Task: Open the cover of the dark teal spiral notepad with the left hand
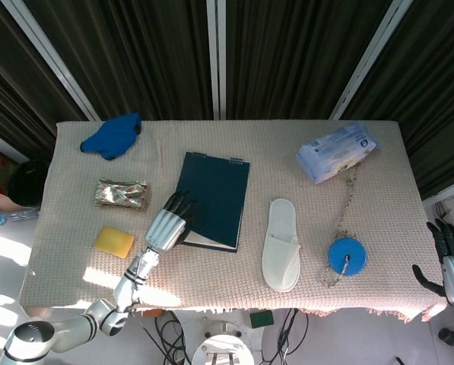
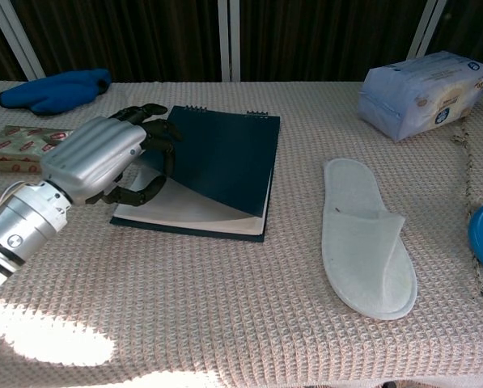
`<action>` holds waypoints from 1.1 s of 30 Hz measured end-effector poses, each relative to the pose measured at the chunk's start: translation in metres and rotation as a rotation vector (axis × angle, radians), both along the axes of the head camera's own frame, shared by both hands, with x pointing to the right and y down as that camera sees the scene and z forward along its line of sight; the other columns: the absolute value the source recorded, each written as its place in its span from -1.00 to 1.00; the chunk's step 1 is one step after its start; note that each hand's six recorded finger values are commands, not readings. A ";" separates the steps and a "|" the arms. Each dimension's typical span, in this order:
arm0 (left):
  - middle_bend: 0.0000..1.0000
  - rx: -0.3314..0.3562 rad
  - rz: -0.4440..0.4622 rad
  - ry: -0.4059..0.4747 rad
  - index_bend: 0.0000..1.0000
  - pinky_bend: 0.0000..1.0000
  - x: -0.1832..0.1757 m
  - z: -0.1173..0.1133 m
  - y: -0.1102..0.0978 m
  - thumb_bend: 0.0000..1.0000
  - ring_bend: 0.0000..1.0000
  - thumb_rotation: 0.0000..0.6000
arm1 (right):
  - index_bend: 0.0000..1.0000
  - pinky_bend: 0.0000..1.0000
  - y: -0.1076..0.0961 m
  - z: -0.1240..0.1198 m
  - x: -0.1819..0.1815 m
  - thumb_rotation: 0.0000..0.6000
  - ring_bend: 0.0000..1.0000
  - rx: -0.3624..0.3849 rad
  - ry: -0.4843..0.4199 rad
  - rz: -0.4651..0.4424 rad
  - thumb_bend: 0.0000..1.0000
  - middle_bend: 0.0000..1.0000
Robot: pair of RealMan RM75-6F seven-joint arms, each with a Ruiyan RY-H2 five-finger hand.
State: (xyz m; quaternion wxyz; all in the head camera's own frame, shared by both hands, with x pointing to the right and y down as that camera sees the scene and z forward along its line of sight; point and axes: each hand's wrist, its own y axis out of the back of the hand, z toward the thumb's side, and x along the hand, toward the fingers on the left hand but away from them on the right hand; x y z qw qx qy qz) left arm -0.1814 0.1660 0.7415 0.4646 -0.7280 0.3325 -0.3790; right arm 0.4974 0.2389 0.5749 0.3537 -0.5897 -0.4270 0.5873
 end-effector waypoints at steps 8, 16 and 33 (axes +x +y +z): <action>-0.34 -0.043 0.003 0.071 0.39 -0.72 -0.005 -0.010 0.011 -0.05 -0.79 1.00 | -1.00 -1.00 0.000 0.000 -0.001 0.98 -1.00 0.001 -0.001 -0.003 -0.41 -1.00; -0.34 -0.134 0.008 0.129 0.41 -0.72 -0.027 -0.034 0.035 -0.05 -0.79 1.00 | -1.00 -1.00 0.000 0.000 -0.003 0.98 -1.00 0.004 -0.005 -0.011 -0.41 -1.00; -0.34 -0.327 -0.013 0.152 0.42 -0.72 -0.084 -0.106 0.077 -0.04 -0.79 1.00 | -1.00 -1.00 0.001 0.002 -0.014 0.98 -1.00 0.003 -0.015 -0.039 -0.41 -1.00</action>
